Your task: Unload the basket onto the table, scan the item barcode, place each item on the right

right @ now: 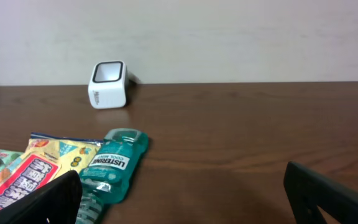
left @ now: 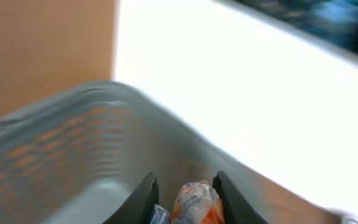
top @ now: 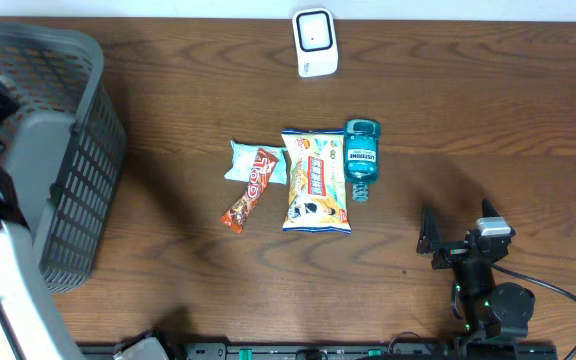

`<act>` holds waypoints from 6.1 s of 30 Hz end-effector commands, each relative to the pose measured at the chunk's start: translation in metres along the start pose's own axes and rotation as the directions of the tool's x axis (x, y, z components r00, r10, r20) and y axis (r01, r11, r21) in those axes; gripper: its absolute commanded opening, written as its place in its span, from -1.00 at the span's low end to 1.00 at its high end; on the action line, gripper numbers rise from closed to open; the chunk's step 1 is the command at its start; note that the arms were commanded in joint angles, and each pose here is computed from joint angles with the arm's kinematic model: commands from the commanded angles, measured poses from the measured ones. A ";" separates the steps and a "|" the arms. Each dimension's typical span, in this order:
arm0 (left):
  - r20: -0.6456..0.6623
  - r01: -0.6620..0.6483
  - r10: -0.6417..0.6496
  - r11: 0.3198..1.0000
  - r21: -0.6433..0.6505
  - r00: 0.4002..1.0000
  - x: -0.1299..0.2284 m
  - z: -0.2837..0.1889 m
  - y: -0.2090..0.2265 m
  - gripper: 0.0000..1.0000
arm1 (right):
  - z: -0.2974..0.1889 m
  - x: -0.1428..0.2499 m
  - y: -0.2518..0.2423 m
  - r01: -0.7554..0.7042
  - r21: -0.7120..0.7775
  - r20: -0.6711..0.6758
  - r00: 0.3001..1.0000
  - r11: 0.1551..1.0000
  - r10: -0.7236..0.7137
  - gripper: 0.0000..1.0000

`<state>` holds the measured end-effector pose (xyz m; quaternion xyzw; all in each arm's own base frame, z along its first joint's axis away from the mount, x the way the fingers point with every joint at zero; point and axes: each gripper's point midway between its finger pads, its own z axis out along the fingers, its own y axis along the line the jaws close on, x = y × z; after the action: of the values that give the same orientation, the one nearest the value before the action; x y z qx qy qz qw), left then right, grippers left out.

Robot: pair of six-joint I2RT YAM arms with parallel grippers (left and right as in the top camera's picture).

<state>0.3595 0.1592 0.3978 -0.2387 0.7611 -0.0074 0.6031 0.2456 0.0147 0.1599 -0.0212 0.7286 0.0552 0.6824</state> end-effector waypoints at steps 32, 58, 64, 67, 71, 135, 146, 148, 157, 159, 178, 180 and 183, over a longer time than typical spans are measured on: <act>-0.797 -0.088 0.576 0.817 0.570 0.183 0.500 -0.027 -0.203 -0.85 | 0.000 0.001 0.000 -0.006 -0.001 -0.002 1.000 1.000 0.006 0.98; -0.814 -0.125 0.567 0.823 0.554 0.125 0.536 -0.027 -0.179 0.99 | 0.000 0.001 0.000 -0.006 0.000 -0.002 1.000 1.000 0.006 0.98; -0.770 -0.196 0.592 0.806 0.558 0.238 0.502 -0.012 -0.191 1.00 | 0.000 0.001 0.000 -0.006 -0.001 -0.002 1.000 1.000 0.006 0.98; -0.697 -0.278 0.618 0.786 0.552 0.364 0.454 0.001 -0.205 1.00 | 0.000 0.001 0.000 -0.006 0.000 -0.002 1.000 1.000 0.006 0.98; -0.485 -0.372 0.675 0.724 0.581 0.557 0.362 0.002 -0.238 0.99 | 0.000 0.001 0.000 -0.006 -0.001 -0.002 1.000 1.000 0.006 0.98; 0.549 -0.274 0.109 0.934 0.229 0.829 0.047 -0.248 -0.063 0.98 | -0.018 -0.107 0.049 -0.104 -0.293 0.206 0.964 0.950 0.169 0.98; 0.676 -0.201 -0.072 0.927 0.317 0.734 0.005 -0.279 -0.071 0.98 | 0.078 -0.161 0.064 -0.187 -0.261 -0.347 0.934 0.947 0.088 0.99; 0.702 -0.202 -0.092 0.924 0.324 0.706 -0.003 -0.285 -0.072 0.98 | 0.096 -0.153 0.074 -0.210 -0.236 -0.493 0.867 0.949 0.069 0.99; 0.566 -0.106 -0.131 0.924 0.367 0.814 0.024 -0.259 -0.069 0.98 | 0.139 -0.076 0.102 -0.329 -0.225 -0.778 0.627 0.917 0.034 0.98; 0.565 -0.106 -0.136 0.921 0.375 0.814 0.024 -0.261 -0.070 0.98 | 0.144 -0.054 0.101 -0.340 -0.200 -0.818 0.574 0.919 0.035 0.99; 0.577 -0.202 -0.157 0.836 0.509 0.802 0.058 -0.296 -0.077 0.98 | 0.141 0.026 0.142 0.004 -0.145 -0.888 0.441 0.989 -0.132 0.99; 0.573 -0.201 -0.157 0.836 0.511 0.805 0.059 -0.295 -0.078 0.98 | 0.137 0.028 0.149 0.080 -0.151 -0.880 0.443 0.985 -0.171 0.99; 0.572 -0.201 -0.156 0.836 0.511 0.805 0.059 -0.295 -0.078 0.98 | 0.134 0.031 0.160 0.204 -0.158 -0.858 0.456 0.966 -0.237 0.98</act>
<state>0.1071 -0.0100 0.4477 -0.0440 0.5031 -0.1362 0.8523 0.3506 0.1991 0.1283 -0.1680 0.9663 0.0431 0.1900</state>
